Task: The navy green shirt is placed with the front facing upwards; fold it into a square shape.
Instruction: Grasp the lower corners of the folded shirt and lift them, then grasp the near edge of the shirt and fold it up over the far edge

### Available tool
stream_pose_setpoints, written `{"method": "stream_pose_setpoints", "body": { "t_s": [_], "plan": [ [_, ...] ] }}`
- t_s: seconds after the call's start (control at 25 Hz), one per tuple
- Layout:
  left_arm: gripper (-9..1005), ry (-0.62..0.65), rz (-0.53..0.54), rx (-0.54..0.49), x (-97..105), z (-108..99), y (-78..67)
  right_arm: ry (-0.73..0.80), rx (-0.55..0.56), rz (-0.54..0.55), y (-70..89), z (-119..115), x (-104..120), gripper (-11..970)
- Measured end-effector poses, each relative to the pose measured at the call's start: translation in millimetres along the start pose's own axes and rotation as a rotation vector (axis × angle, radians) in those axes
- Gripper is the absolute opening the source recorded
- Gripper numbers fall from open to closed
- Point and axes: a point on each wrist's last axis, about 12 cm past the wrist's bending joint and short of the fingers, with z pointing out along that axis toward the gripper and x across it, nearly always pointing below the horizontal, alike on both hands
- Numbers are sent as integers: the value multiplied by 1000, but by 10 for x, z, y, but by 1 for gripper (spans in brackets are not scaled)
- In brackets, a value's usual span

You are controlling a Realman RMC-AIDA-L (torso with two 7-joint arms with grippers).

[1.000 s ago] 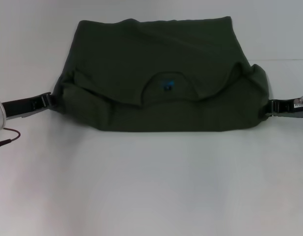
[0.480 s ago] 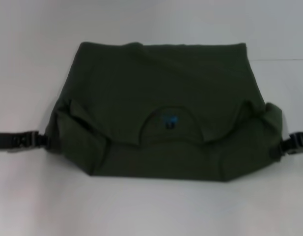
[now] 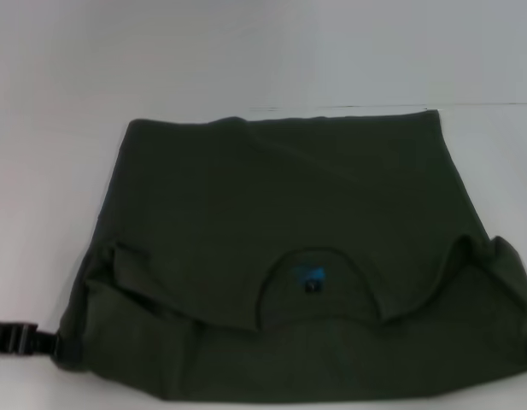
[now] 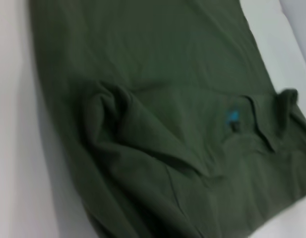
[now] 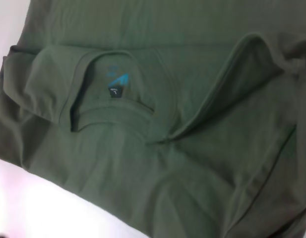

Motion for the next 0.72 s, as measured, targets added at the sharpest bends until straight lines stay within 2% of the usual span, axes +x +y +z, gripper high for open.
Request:
{"method": "stream_pose_setpoints", "body": {
  "t_s": [0.16, 0.28, 0.36, 0.52, 0.72],
  "plan": [
    [-2, 74, 0, 27, 85, 0, -38, 35, -26, -15, -8, 22, 102, 72],
    [-1, 66, 8, 15, 31, -6, -36, 11, -25, -17, -26, 15, 96, 72],
    [-1, 25, 14, 3, -75, -23, -31, -40, -18, -9, -45, -7, 35, 72],
    [-1, -57, -30, -34, -416, 32, 1, -177, 2, 42, -80, -47, -198, 71],
    [-2, -124, -77, -87, -786, 124, -39, -330, 0, 58, -16, -59, -498, 71]
  ]
}}
